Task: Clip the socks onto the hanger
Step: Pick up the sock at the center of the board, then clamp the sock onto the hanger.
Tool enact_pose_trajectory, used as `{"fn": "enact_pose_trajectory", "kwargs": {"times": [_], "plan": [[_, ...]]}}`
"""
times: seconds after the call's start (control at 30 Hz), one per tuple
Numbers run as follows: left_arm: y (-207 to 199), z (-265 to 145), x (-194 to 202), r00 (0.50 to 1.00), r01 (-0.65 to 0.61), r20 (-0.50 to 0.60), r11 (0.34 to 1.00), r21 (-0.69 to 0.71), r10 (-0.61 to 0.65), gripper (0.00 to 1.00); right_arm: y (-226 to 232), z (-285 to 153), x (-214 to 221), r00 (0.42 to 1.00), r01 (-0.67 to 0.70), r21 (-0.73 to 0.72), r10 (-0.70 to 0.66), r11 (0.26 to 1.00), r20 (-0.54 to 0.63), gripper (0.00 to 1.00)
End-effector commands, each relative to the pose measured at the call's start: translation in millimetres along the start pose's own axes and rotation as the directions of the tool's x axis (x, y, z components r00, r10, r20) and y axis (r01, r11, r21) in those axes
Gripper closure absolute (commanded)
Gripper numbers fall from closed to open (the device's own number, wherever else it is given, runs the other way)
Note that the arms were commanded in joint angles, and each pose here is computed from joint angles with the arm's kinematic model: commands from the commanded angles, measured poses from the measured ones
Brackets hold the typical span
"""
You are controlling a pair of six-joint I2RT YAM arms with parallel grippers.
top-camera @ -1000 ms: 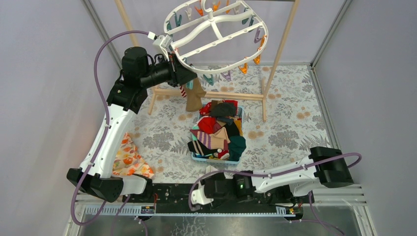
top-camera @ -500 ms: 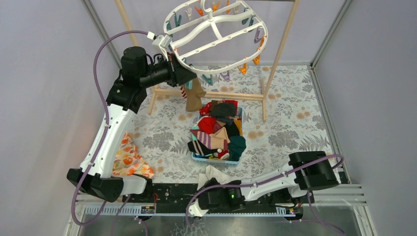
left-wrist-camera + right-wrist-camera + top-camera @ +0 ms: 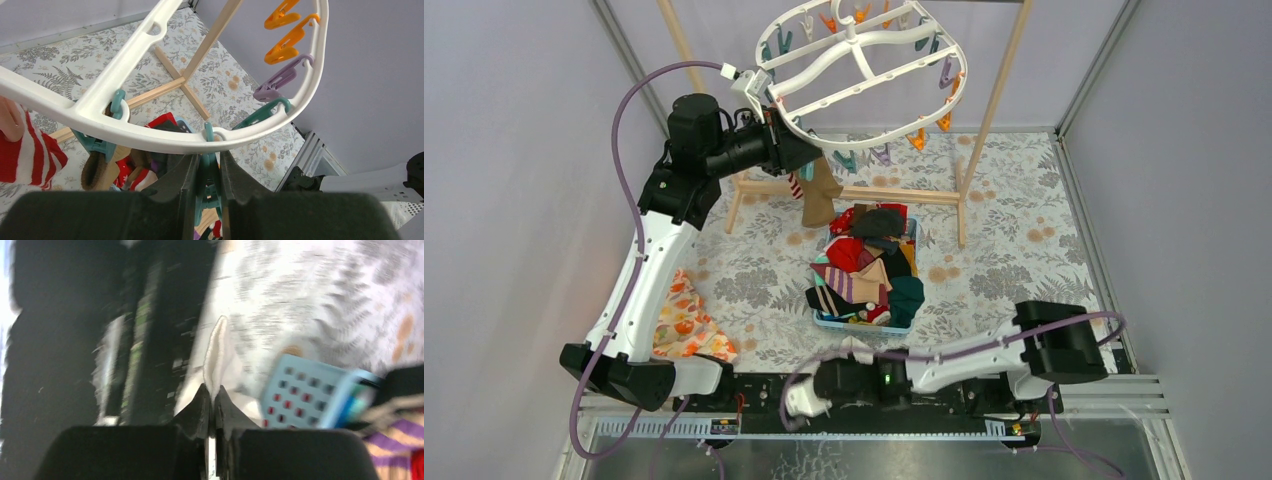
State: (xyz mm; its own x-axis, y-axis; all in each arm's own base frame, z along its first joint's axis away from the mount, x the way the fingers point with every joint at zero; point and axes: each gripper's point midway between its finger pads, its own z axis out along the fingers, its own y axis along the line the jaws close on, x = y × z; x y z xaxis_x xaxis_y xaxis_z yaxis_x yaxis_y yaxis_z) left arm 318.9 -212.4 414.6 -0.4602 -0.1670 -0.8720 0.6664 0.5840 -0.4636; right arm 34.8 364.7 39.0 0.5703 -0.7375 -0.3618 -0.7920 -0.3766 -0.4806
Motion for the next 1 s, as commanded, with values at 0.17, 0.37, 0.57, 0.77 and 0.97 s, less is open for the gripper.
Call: {"fn": "enact_pose_trajectory", "kwargs": {"times": [0.17, 0.37, 0.57, 0.77, 0.97], "plan": [[-15.2, -7.5, -3.9, 1.000, -0.021, -0.008, 0.998, 0.055, 0.021, 0.94, -139.6, -111.0, -68.0, 0.579, -0.700, -0.163, 0.685, 0.696, 0.442, 1.00], [-19.8, -6.4, -2.8, 1.000, -0.012, -0.017, 0.996, 0.087, 0.013, 0.95, -189.9, -168.8, -56.2, 0.094, -0.758, -0.504, 0.835, 0.413, 0.542, 1.00], [-25.2, -2.6, -0.6, 0.999, 0.025, -0.033, 0.991, 0.134, -0.020, 0.97, -222.5, -191.4, -49.6, -0.078, -0.699, -0.573, 0.750, 0.429, 0.656, 1.00], [-35.0, -4.3, 7.2, 0.998, 0.035, -0.055, 0.978, 0.206, -0.024, 0.98, -253.2, -205.0, -56.7, -0.151, -0.594, -0.649, 0.727, 0.475, 0.670, 1.00], [-45.3, -6.9, 12.4, 0.997, 0.052, -0.071, 0.960, 0.276, -0.034, 0.99, -275.9, -223.6, -49.9, -0.260, -0.533, -0.673, 0.658, 0.513, 0.707, 1.00]]}}
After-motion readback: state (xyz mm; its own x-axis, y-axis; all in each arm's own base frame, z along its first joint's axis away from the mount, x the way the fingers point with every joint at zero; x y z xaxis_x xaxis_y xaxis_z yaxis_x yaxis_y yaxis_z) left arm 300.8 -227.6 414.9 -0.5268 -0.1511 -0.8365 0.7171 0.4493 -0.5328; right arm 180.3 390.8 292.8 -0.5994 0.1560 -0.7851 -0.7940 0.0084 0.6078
